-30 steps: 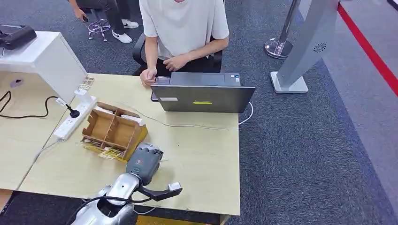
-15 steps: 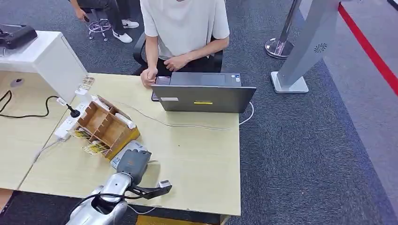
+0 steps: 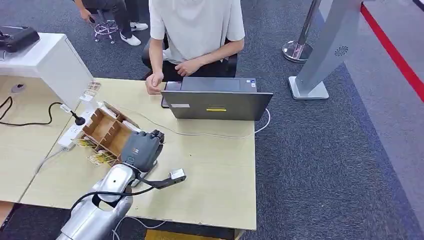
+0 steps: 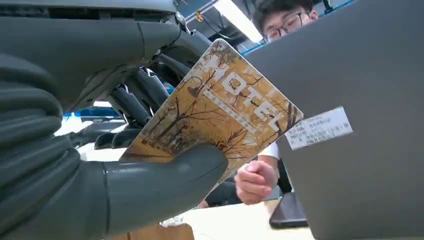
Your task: Pass the card to the sensor for recognition and then transmit it.
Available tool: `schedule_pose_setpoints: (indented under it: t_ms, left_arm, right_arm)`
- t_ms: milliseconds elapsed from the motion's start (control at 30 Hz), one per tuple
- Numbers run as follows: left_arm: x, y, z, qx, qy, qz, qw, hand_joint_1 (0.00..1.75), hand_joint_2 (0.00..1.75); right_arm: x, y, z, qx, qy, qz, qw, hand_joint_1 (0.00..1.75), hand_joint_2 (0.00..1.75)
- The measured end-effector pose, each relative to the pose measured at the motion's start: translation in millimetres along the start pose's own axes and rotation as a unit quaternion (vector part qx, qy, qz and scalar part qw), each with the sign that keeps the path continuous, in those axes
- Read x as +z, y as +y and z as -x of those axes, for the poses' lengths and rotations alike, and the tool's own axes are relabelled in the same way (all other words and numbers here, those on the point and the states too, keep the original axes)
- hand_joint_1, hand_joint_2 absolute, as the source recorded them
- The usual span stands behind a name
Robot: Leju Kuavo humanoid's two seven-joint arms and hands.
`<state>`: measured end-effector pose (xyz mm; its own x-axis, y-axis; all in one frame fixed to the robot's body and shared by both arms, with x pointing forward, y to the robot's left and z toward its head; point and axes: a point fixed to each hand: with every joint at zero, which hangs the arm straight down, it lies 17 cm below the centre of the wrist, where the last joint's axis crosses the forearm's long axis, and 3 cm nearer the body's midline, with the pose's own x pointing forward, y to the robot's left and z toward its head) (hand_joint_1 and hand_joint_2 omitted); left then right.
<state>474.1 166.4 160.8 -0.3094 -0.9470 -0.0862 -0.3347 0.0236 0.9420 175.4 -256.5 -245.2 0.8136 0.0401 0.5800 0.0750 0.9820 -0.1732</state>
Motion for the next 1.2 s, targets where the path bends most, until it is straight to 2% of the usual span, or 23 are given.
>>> schedule_pose_setpoints:
  t_ms: [300,400,467,633,800,900,1000,1200]
  left_arm:
    - [-3,8,3,0.001,0.003,-0.010,1.000,1.75,1.75]
    - [-8,21,3,-0.006,-0.001,-0.038,0.999,1.75,1.75]
    - [-25,41,8,-0.013,-0.004,-0.064,0.998,1.75,1.75]
    - [-92,119,45,-0.061,0.007,-0.131,0.989,1.75,1.75]
    - [-153,180,122,-0.135,0.064,-0.159,0.976,1.75,1.75]
    - [-167,195,154,-0.152,0.087,-0.161,0.971,1.75,1.75]
    - [-171,199,170,-0.160,0.098,-0.155,0.970,1.75,1.75]
    - [-174,198,177,-0.166,0.105,-0.147,0.970,1.75,1.75]
  right_arm:
    - [0,0,0,0.000,0.000,0.000,1.000,0.00,0.00]
    - [0,2,-1,0.002,-0.001,-0.004,1.000,0.00,0.00]
    - [-1,3,-3,0.005,-0.004,-0.007,1.000,0.00,0.00]
    - [-5,8,-17,0.014,-0.012,-0.016,1.000,0.00,0.00]
    - [-6,12,-20,0.020,-0.006,-0.025,0.999,0.00,0.00]
    - [-5,11,-16,0.018,-0.001,-0.024,1.000,0.00,0.00]
    - [-5,11,-13,0.017,0.003,-0.024,1.000,0.00,0.00]
    - [-4,14,-13,0.021,0.002,-0.027,0.999,0.00,0.00]
